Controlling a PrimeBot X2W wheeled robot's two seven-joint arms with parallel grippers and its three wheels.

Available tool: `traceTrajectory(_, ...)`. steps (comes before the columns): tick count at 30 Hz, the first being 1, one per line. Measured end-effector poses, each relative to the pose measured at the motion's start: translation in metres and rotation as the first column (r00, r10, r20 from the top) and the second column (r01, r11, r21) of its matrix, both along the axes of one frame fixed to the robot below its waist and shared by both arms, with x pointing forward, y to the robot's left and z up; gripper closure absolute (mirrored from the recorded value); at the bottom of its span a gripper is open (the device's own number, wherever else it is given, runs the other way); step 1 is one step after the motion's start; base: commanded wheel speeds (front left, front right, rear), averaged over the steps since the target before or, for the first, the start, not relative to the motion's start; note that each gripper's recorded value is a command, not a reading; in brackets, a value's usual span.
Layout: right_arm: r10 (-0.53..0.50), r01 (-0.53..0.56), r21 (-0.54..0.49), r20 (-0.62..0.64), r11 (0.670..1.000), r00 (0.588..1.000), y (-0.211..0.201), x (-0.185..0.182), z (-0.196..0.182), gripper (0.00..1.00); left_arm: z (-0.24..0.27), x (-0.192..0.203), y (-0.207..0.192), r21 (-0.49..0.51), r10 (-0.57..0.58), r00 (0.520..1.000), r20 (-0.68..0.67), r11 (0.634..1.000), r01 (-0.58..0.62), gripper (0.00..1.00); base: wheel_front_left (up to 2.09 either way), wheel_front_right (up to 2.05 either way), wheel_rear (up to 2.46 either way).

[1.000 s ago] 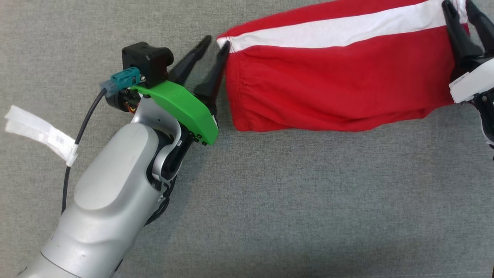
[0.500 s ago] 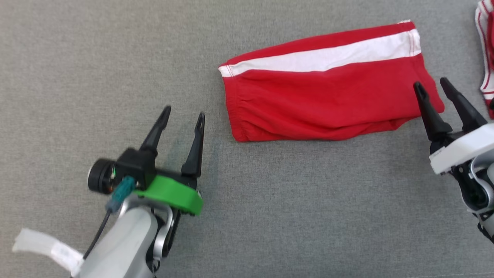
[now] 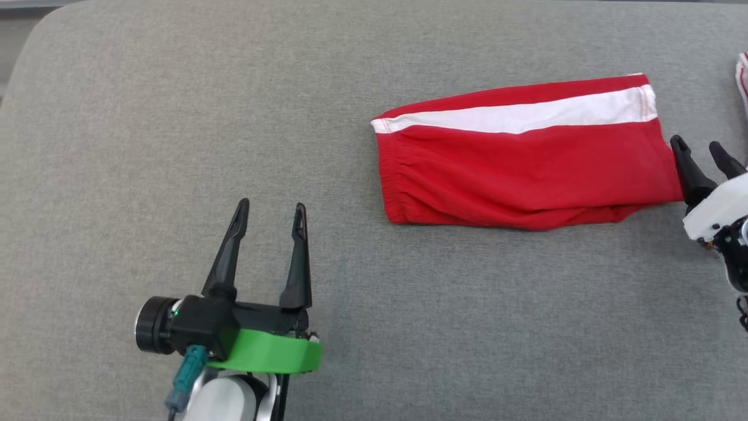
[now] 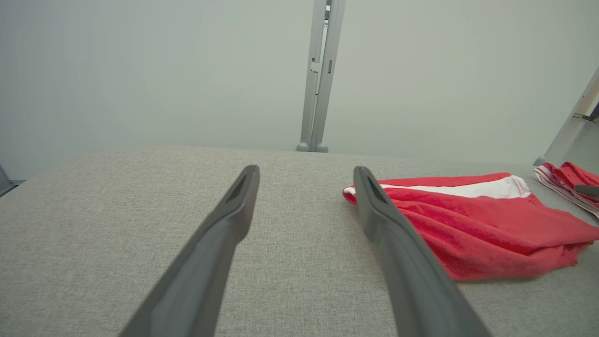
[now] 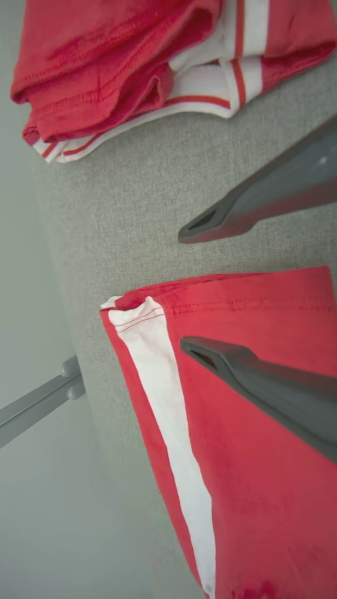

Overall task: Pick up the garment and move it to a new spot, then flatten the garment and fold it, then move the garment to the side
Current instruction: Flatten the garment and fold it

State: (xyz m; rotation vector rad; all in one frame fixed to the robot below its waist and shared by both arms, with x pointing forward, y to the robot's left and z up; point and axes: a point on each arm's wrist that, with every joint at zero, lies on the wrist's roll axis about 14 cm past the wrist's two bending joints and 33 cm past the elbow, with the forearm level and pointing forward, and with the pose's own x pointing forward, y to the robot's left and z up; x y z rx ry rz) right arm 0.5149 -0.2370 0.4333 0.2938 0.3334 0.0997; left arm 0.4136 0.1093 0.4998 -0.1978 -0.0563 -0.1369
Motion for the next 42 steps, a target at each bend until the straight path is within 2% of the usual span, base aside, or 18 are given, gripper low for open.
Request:
traceTrajectory(6, 0.007, -0.024, -0.076, -0.22, 0.997, 0.975, -0.002, 0.013, -0.041, 0.0, -0.004, -0.004, -0.003, 0.025, -0.009, 1.0, -0.002, 1.0, 0.009, 0.0, 0.0, 0.0, 0.0)
traceTrajectory(12, 0.017, -0.042, -0.082, -0.29, 0.996, 0.957, 0.009, 0.024, -0.062, 0.0, -0.013, -0.003, 0.002, 0.043, 0.003, 1.0, -0.024, 0.999, -0.002, 0.0, 0.0, 0.0, 0.0)
traceTrajectory(13, 0.022, -0.048, -0.079, -0.299, 0.996, 0.954, 0.012, 0.025, -0.065, 0.07, -0.015, -0.003, 0.003, 0.044, 0.006, 1.0, -0.029, 0.999, -0.005, 0.0, 0.0, 0.0, 0.0)
traceTrajectory(14, 0.028, -0.054, -0.078, -0.307, 0.995, 0.951, 0.014, 0.026, -0.067, 0.51, -0.016, -0.003, 0.004, 0.045, 0.008, 0.999, -0.031, 0.999, -0.007, 0.0, 0.0, 0.0, 0.0)
traceTrajectory(15, 0.033, -0.06, -0.078, -0.312, 0.995, 0.95, 0.016, 0.027, -0.068, 0.88, -0.017, -0.003, 0.006, 0.048, 0.012, 0.999, -0.035, 0.999, -0.01, 0.0, 0.0, 0.0, 0.0)
traceTrajectory(16, 0.038, -0.065, -0.076, -0.314, 0.995, 0.949, 0.018, 0.026, -0.069, 1.0, -0.018, -0.003, 0.007, 0.049, 0.015, 0.999, -0.038, 0.999, -0.014, 0.0, 0.0, 0.0, 0.0)
traceTrajectory(21, 0.078, -0.115, -0.106, -0.309, 0.988, 0.948, 0.022, 0.02, -0.065, 1.0, -0.017, -0.002, 0.004, 0.049, 0.004, 0.999, -0.034, 0.999, -0.002, 0.0, 0.0, 0.0, 0.0)
traceTrajectory(25, 0.07, -0.124, -0.174, -0.287, 0.977, 0.955, 0.002, 0.011, -0.054, 1.0, -0.014, -0.001, -0.002, 0.046, -0.013, 1.0, -0.022, 0.999, 0.014, 0.0, 0.0, 0.0, 0.0)
traceTrajectory(34, 0.034, -0.098, -0.352, -0.183, 0.931, 0.982, -0.058, 0.006, 0.006, 1.0, -0.009, -0.005, -0.017, 0.033, -0.059, 0.998, -0.008, 0.998, 0.059, 0.0, 0.0, 0.0, 0.0)
traceTrajectory(38, 0.086, -0.131, -0.372, -0.134, 0.919, 0.987, -0.046, 0.01, 0.036, 1.0, -0.005, -0.007, -0.021, 0.026, -0.069, 0.998, 0.0, 0.997, 0.069, 0.0, 0.0, 0.0, 0.0)
traceTrajectory(42, 0.173, -0.192, -0.37, -0.086, 0.909, 0.981, -0.011, 0.014, 0.062, 1.0, -0.002, -0.012, -0.023, 0.021, -0.072, 0.997, 0.005, 0.997, 0.072, 0.0, 0.0, 0.0, 0.0)
